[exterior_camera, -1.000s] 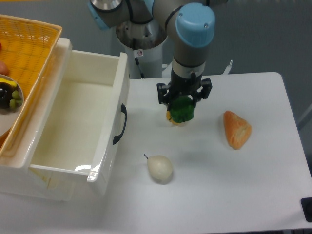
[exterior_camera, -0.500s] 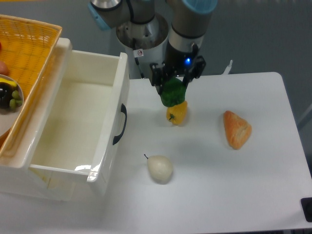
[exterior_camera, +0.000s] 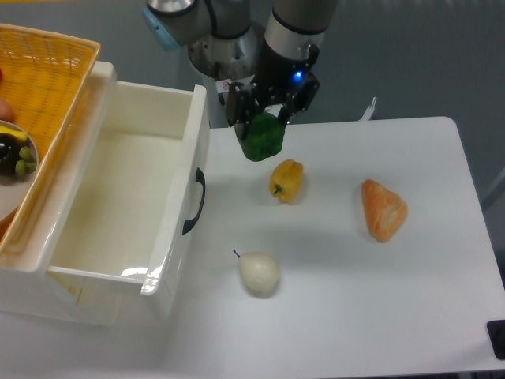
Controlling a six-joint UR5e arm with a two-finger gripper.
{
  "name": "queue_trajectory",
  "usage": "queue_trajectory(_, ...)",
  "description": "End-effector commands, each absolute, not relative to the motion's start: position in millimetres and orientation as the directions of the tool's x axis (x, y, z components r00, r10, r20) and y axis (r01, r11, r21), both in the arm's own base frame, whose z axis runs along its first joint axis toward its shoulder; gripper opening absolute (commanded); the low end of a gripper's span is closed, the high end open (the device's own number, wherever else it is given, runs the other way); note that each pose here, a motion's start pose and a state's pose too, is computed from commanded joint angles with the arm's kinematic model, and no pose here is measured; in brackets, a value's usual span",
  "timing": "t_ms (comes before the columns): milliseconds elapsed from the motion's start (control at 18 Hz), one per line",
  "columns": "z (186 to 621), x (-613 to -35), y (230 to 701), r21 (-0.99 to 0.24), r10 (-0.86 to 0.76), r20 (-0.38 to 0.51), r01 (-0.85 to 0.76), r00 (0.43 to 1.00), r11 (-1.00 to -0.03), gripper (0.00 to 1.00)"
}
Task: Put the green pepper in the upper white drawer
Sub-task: 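Carry the green pepper over the open white drawer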
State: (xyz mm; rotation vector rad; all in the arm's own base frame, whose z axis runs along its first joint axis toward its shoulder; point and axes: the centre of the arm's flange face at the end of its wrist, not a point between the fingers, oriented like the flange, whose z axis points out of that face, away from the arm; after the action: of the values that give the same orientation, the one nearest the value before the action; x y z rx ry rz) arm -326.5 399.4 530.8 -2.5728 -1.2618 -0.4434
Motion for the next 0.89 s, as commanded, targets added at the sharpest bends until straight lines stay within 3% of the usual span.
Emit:
queue_trajectory(278,539.1,-319.5,402.4,-0.079,0.729,0.422,0.823,0.539,-0.562,0.40)
queue_trajectory(889,531.3,-283.7,435.1,-0.068,0.658,0.470,0.767,0.588,-0.638,0.42)
